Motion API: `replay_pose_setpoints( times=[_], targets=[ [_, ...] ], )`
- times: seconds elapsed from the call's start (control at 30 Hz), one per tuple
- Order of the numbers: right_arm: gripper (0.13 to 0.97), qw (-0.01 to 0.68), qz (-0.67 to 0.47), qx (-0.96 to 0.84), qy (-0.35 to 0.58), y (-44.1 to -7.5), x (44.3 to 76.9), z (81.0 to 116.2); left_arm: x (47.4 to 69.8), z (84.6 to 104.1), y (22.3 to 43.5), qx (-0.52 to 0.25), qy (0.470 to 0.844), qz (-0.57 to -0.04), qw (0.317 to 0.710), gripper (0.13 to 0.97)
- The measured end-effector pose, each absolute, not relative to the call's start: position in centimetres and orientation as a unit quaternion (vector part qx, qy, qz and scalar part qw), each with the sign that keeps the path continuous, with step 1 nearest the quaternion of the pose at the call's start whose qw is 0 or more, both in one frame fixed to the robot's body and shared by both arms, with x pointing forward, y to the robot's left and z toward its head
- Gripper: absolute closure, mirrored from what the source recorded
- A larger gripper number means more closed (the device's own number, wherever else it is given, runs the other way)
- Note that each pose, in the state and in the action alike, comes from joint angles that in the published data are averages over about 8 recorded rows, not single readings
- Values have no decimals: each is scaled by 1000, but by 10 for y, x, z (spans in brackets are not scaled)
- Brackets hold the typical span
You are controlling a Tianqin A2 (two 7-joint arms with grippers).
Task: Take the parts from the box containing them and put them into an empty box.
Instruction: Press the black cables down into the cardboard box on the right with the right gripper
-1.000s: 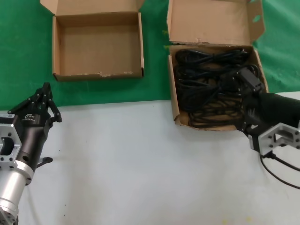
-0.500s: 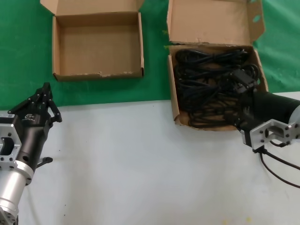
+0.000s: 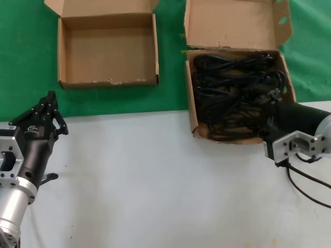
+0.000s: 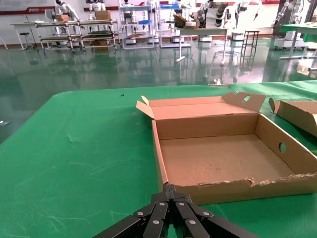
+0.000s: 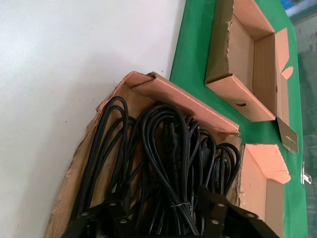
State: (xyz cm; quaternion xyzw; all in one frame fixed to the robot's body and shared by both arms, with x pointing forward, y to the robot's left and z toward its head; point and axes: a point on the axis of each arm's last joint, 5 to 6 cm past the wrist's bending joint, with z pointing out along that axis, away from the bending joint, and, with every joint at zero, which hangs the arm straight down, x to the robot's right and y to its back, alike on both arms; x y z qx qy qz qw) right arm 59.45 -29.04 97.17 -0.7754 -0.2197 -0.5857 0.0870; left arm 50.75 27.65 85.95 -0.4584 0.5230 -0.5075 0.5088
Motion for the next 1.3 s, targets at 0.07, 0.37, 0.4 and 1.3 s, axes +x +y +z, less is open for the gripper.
replay_pose_setpoints(
  times=[0.07, 0.37, 0.4, 1.3],
  targets=[
    [535, 88, -586, -776, -217, -290, 595, 971, 507, 860, 277, -458, 523, -507, 509, 952],
    [725, 90, -587, -777, -211, -290, 598, 972, 507, 860, 277, -458, 523, -507, 509, 952],
    [746, 89, -587, -777, -211, -290, 599, 973, 507, 860, 277, -458, 523, -507, 509, 952],
    [944, 85, -611, -755, -221, -279, 570, 1013, 507, 860, 277, -458, 523, -507, 509, 952]
  ],
)
